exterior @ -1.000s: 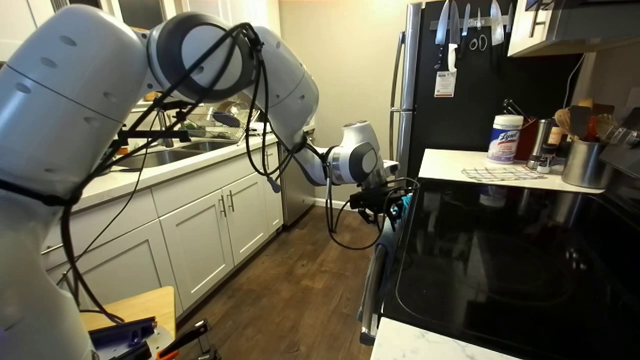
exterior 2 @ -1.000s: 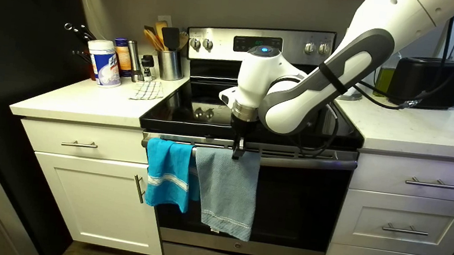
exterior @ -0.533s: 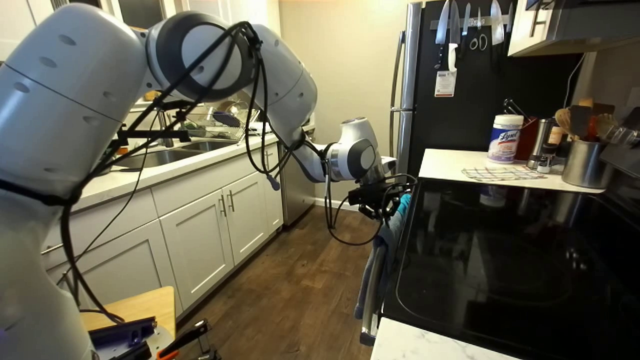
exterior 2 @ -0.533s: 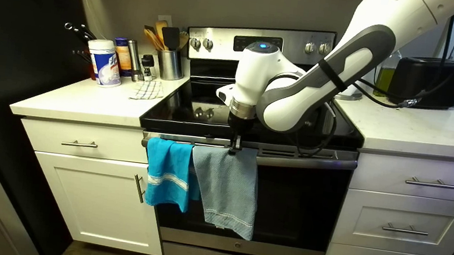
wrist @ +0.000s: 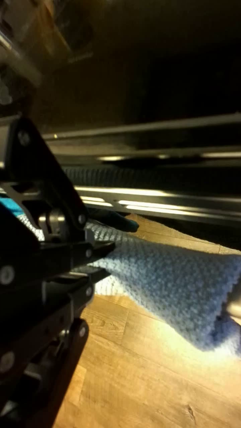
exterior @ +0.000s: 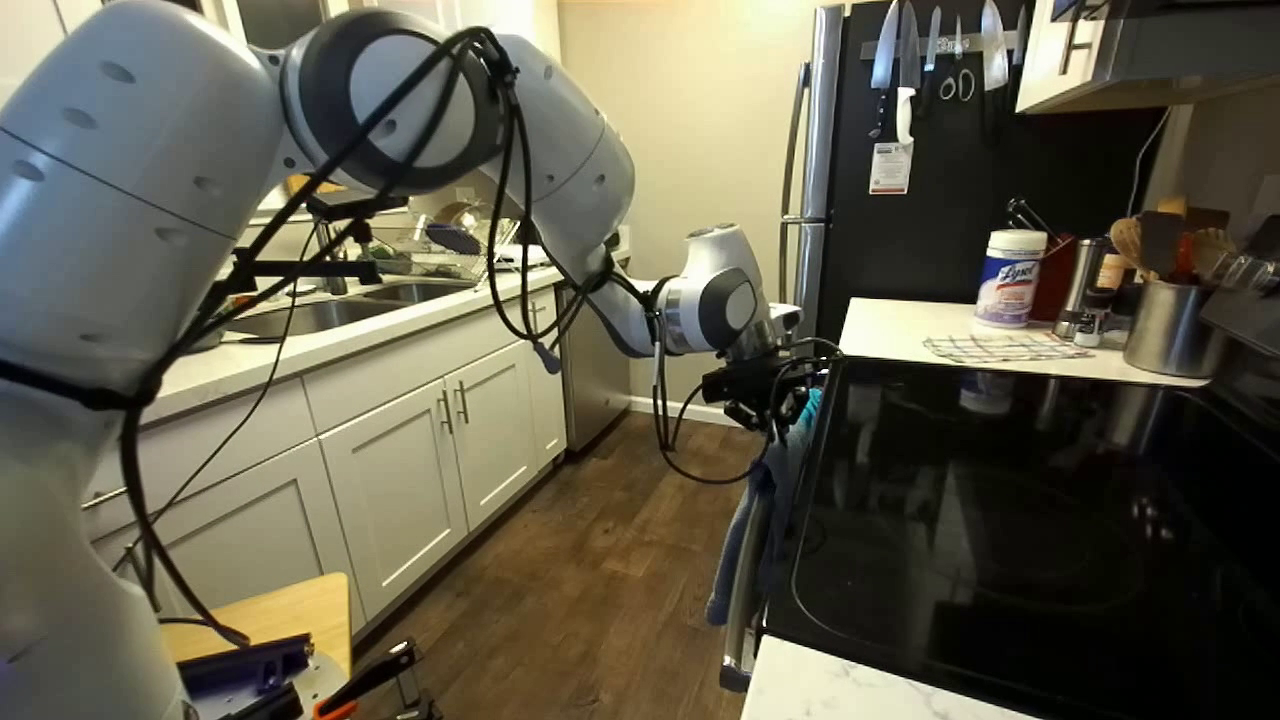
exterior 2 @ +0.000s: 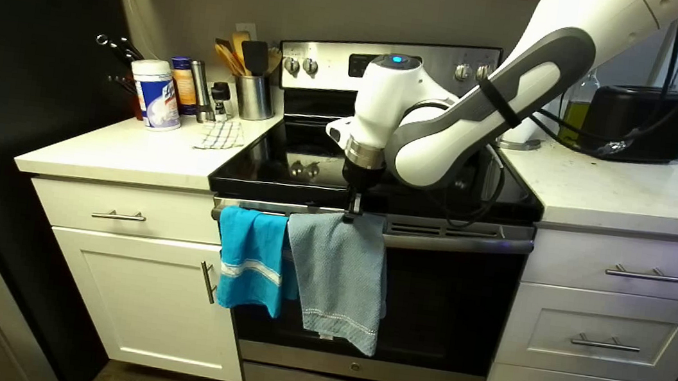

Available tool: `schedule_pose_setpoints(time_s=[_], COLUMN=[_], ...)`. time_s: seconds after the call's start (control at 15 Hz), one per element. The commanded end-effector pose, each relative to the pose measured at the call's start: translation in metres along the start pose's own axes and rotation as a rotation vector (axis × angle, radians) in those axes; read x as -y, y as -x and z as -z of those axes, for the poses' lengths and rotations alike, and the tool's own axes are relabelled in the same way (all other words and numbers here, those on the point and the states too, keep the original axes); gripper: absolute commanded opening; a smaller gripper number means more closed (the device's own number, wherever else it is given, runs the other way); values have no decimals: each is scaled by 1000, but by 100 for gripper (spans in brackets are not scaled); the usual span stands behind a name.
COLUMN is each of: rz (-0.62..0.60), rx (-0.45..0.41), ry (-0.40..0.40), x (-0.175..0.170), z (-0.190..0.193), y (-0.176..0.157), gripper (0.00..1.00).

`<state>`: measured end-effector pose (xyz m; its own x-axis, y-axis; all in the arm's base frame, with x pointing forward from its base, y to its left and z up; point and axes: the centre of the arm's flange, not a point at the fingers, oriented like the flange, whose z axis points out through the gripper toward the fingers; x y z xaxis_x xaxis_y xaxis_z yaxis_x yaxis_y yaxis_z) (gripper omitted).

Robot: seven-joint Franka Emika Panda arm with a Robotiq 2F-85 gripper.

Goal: Put the light blue towel on the stovetop.

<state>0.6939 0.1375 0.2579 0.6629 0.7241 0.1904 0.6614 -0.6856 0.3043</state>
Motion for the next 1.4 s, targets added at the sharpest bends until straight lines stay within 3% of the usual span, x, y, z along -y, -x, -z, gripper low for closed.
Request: schedule_pose_setpoints(time_s=[0.0,0.67,1.33], rz=[-30,-79,-158], rx=[-34,-128,-184], ry=[29,82,226], x=[-21,-51,-99], z=[67,168,273], y=[27,40,65], gripper=[2,2,2])
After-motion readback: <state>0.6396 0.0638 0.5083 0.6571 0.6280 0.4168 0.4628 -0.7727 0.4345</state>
